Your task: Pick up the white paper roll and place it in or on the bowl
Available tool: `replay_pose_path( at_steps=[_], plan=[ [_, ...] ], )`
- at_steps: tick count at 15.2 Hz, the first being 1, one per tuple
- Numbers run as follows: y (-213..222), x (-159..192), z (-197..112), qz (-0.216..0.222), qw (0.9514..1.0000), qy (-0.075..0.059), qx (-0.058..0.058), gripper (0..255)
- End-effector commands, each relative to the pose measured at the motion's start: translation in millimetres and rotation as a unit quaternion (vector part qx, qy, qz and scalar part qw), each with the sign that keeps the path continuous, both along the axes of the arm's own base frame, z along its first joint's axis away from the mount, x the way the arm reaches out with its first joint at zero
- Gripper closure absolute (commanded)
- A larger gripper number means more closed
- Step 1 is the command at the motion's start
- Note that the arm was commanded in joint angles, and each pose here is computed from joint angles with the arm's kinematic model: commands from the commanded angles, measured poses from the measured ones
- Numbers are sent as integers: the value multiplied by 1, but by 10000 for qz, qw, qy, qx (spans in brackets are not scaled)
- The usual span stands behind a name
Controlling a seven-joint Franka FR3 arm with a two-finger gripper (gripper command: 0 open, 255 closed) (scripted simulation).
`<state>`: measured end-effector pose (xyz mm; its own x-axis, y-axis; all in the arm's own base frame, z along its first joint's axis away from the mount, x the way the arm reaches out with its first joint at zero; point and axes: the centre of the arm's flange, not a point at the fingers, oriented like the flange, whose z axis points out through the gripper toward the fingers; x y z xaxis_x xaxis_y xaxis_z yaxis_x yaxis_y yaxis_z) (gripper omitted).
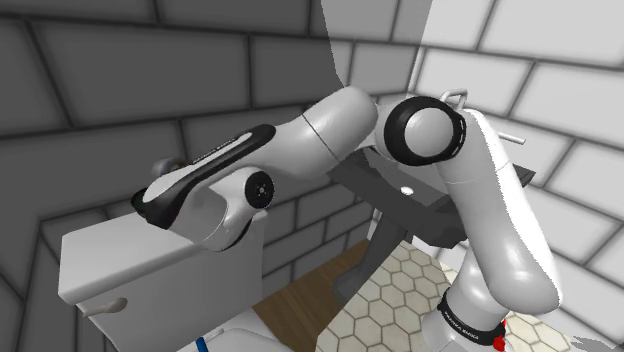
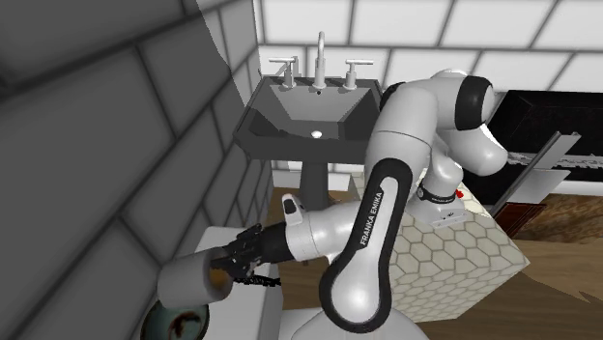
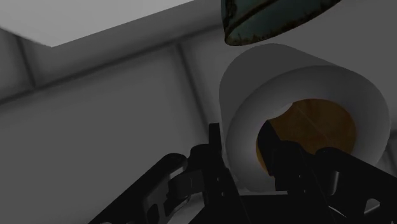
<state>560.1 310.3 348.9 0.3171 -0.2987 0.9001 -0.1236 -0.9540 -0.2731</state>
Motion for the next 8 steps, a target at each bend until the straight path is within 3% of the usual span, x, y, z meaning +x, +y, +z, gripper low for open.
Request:
replay_pose_path(
  at_steps=[1,5,8],
  plan=[
    [16,20,1,3,10000,-4,-10,255],
    [54,61,-2,2,10000,-4,-10,255],
    [54,61,-18,2,10000,-4,-10,255]
  ],
)
